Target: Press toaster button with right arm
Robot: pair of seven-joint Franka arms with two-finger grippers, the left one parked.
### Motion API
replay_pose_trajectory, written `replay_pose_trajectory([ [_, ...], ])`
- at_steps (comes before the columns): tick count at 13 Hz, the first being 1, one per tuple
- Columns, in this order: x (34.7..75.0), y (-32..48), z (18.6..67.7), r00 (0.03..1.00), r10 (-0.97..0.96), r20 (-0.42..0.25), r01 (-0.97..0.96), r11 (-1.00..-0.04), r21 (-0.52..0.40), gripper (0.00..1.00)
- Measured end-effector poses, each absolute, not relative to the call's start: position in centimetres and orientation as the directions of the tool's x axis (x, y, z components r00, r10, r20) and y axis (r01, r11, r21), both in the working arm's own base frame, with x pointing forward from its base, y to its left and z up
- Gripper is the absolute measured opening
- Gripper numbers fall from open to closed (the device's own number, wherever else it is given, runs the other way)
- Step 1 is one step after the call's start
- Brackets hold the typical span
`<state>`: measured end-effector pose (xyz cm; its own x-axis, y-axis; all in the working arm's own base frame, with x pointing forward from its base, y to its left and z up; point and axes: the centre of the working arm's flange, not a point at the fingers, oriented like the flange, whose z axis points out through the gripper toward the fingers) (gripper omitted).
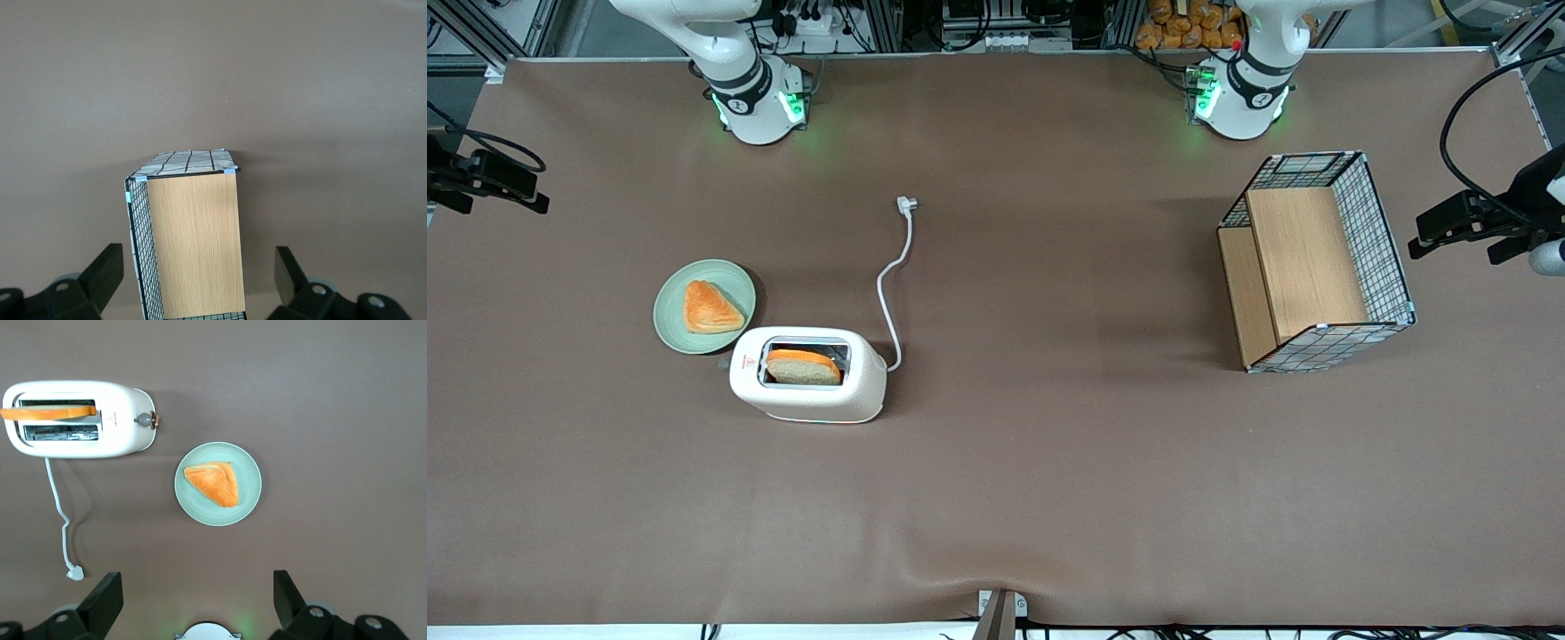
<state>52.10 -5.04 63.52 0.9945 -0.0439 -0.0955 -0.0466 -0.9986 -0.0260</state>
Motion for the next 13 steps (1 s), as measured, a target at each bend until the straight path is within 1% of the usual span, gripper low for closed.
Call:
replay_pose_trajectory([
  [4, 52.0, -5.0, 65.0, 0.995, -0.063, -0.075, -0.065, -0.998, -0.023, 1.00],
  [8, 51.7, -4.5, 65.5, 0.993, -0.076, -0.088, -0.078, -0.997, -0.021, 1.00],
  [13, 51.7, -4.3, 65.7, 0.993, -0.078, -0.087, -0.080, -0.997, -0.019, 1.00],
])
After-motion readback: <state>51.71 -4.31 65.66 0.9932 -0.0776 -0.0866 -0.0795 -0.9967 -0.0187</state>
